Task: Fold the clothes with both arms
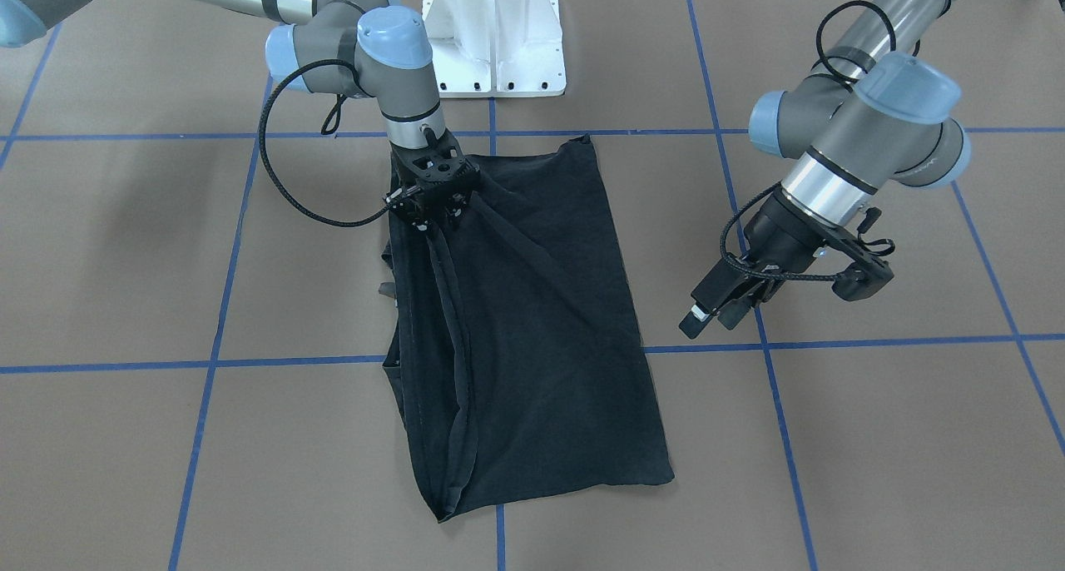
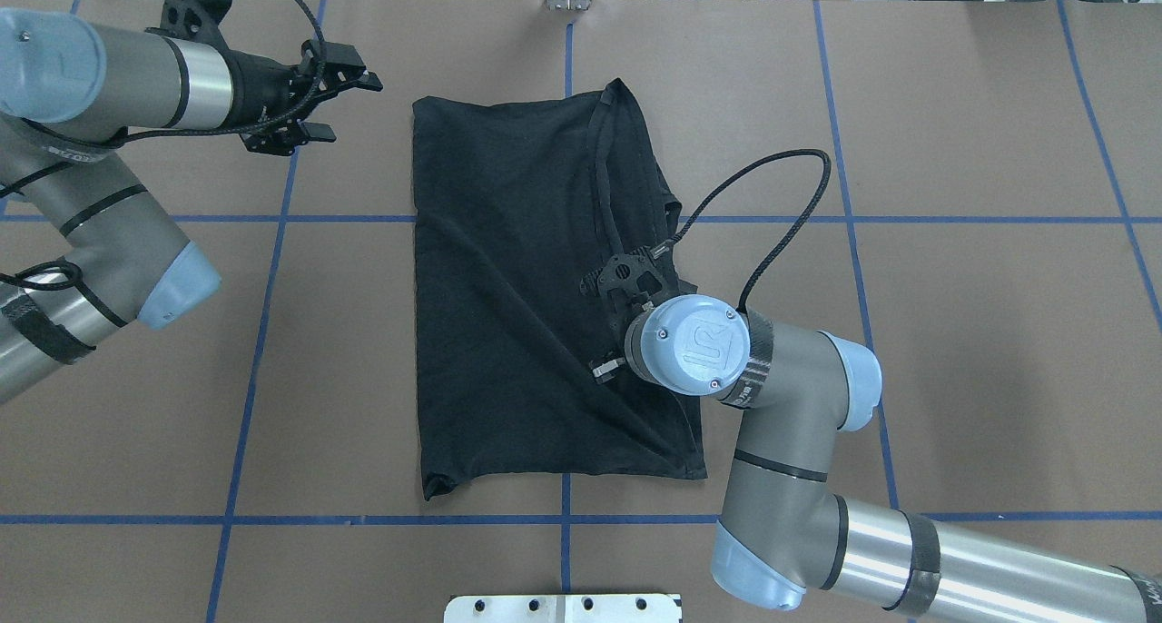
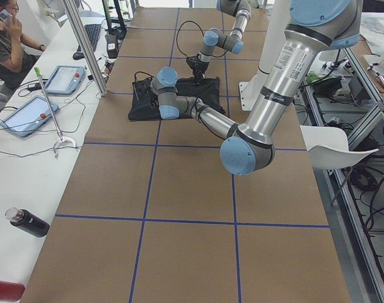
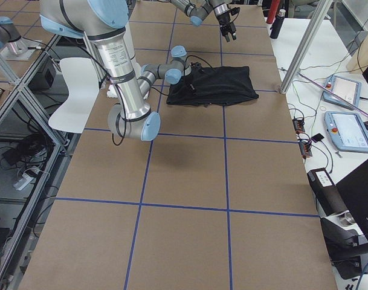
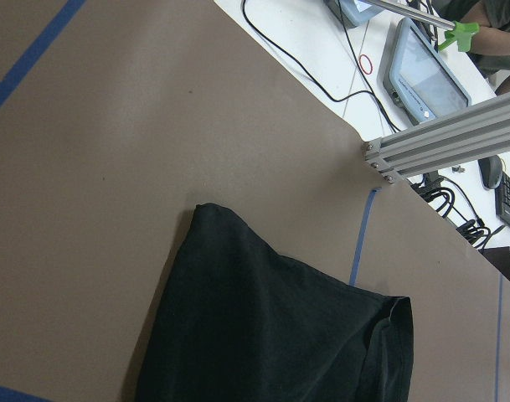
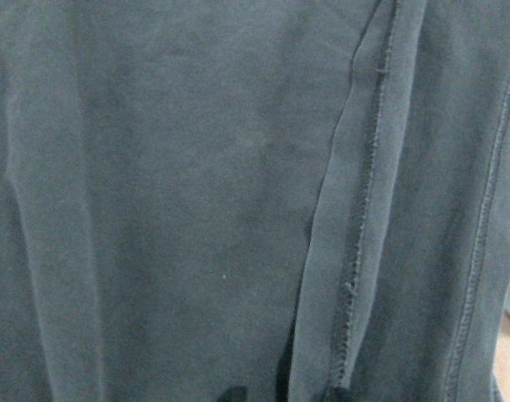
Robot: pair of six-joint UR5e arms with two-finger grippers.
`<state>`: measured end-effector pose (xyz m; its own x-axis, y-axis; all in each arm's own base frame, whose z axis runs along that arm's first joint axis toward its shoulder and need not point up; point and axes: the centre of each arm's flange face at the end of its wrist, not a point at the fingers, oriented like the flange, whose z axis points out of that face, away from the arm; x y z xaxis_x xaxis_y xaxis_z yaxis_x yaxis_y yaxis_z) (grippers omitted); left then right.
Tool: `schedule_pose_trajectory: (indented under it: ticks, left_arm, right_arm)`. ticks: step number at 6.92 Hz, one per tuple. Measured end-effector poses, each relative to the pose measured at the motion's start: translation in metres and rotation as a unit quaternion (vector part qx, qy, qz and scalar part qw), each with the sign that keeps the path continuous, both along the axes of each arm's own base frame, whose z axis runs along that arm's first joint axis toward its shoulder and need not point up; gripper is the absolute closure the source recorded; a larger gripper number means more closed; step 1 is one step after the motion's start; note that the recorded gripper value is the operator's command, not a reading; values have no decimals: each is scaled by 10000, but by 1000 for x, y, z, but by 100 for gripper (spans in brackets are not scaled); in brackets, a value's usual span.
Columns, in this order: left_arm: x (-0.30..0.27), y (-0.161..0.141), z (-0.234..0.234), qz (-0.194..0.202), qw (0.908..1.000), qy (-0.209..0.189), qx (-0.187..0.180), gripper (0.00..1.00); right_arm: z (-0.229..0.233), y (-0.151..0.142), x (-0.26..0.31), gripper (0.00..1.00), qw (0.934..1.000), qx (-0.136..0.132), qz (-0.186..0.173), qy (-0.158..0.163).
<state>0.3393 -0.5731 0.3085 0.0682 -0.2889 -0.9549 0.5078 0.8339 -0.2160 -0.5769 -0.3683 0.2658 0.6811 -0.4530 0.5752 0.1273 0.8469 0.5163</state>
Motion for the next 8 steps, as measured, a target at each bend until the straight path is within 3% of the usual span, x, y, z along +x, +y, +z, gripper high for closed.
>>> schedule_pose_trajectory:
  ticks: [2, 5, 7, 8]
  left_arm:
    - [0, 1, -1, -1, 10000, 15, -3, 0]
    - [0, 1, -2, -10, 10000, 26, -3, 0]
    - [4, 2, 0, 20, 10000, 18, -14, 0]
    - [4, 3, 0, 28, 10000, 15, -13, 0]
  right_arm:
    - [3, -2, 1, 62, 10000, -3, 7, 27]
    - [7, -6, 4, 79, 10000, -16, 39, 56]
    - [10, -11, 8, 80, 9999, -17, 75, 87]
    - [11, -14, 10, 72, 9999, -10, 90, 99]
